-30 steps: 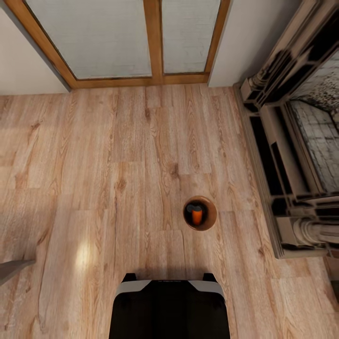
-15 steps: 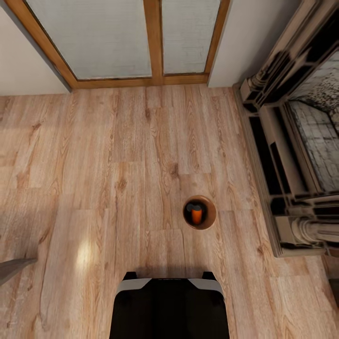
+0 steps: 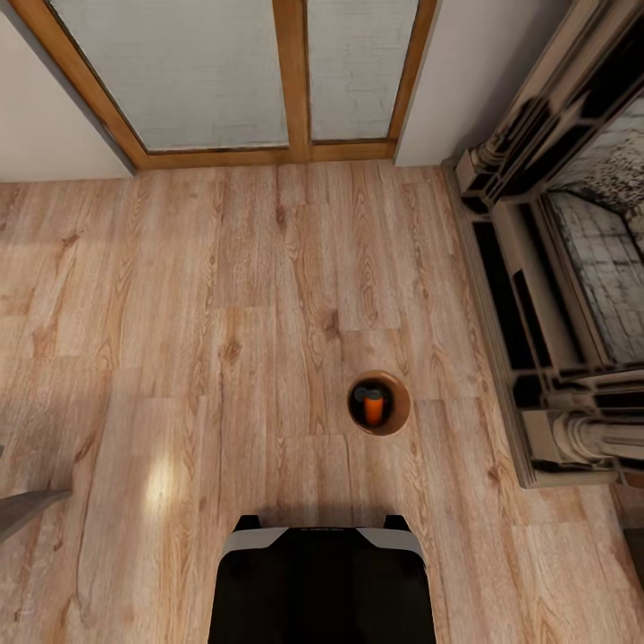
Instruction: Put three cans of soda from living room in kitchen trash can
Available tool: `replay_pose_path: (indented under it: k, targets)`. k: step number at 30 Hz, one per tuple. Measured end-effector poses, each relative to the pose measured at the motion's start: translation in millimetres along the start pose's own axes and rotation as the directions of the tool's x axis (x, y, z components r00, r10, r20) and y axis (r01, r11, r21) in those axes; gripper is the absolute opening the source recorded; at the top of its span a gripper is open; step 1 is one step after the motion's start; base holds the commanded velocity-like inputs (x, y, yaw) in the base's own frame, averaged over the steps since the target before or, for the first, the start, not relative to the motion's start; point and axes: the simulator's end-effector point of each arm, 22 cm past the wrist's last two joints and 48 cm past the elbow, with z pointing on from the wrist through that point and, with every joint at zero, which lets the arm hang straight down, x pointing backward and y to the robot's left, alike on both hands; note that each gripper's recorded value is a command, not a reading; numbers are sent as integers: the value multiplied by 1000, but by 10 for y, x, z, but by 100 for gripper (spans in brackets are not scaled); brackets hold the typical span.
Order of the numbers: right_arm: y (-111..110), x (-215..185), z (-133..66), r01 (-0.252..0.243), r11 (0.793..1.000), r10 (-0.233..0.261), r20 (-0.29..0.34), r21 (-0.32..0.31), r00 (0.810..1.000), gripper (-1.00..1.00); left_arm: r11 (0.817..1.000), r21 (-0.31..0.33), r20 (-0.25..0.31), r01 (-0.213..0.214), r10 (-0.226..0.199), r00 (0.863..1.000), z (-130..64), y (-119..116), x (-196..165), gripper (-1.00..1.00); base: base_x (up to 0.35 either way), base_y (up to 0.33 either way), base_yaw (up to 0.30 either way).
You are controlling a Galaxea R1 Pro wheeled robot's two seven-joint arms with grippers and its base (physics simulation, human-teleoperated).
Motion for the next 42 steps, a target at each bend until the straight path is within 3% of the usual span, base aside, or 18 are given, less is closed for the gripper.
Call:
replay_pose_path:
  k: [8,15,23,33,42]
  targets:
    - [-52,52,-9,0,1000,0,-7,9,1000,100,1000,5,12,-4,4,1000,3,-27,-34,100,0,0,0]
    - [-357,416,-73,12,993,-6,-51,122,999,100,1000,7,13,-14,14,1000,3,-28,-38,100,0,0,0]
    - [-516,733,-145,19,986,-4,-94,165,996,100,1000,8,13,-18,18,1000,2,-29,-35,100,0,0,0]
    - [-494,710,-141,32,986,-19,-82,163,996,100,1000,9,6,-20,20,1000,0,-41,-8,100,0,0,0]
    - [-291,765,-119,24,990,-11,-91,136,996,100,1000,10,3,-19,19,1000,-2,-42,9,100,0,0,0]
